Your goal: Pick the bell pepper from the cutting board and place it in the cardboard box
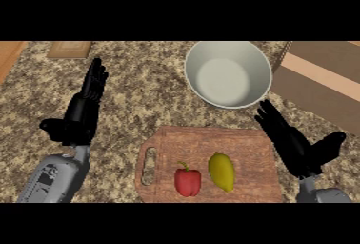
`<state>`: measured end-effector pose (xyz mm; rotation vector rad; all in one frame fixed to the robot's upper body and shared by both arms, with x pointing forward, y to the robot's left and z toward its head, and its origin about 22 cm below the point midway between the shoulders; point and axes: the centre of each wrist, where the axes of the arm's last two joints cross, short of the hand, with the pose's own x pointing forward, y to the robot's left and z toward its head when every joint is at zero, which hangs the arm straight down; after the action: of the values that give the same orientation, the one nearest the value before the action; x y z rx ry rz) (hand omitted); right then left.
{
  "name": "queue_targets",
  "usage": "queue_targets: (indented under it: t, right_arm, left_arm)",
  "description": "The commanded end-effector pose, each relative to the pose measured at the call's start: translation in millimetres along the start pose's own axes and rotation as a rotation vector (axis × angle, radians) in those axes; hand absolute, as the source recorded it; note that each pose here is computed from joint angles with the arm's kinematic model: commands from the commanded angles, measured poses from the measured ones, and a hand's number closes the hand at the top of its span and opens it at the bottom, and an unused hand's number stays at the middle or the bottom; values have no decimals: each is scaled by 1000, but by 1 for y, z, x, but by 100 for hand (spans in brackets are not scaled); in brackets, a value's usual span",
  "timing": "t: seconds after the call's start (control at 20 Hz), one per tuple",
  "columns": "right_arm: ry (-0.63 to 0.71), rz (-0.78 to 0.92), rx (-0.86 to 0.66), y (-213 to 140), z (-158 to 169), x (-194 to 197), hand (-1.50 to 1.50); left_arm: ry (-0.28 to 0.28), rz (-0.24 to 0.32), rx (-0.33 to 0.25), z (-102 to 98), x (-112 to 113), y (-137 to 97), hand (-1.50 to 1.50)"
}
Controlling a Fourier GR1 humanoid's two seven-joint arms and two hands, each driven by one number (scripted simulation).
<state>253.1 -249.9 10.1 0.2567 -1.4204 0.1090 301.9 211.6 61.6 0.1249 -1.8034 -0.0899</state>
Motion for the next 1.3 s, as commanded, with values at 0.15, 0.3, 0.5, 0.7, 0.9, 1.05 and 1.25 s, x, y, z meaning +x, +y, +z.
queue_targets:
  t: [0.15,0.3,0.5,0.7,0.9,1.05,1.25]
  right_arm:
    - [-466,383,-96,23,8,104,-150]
    - [-472,839,-180,-5,18,144,-150]
    - [-590,941,-216,39,51,160,-150]
    - [-580,1183,-140,68,78,164,-150]
    - [-532,1362,-63,97,106,156,-150]
    - [-387,1506,-53,109,99,155,-150]
    - [-207,1653,45,127,101,148,-150]
  left_arm:
    - [11,-176,-119,6,-6,31,0]
    - [57,-235,-175,11,-14,36,0]
    - [50,-258,-238,14,-12,53,0]
    - [21,-244,-277,21,-12,66,0]
    - [26,-248,-288,15,-3,61,0]
    - [0,-233,-311,10,-3,57,0]
    - [9,-218,-321,8,0,49,0]
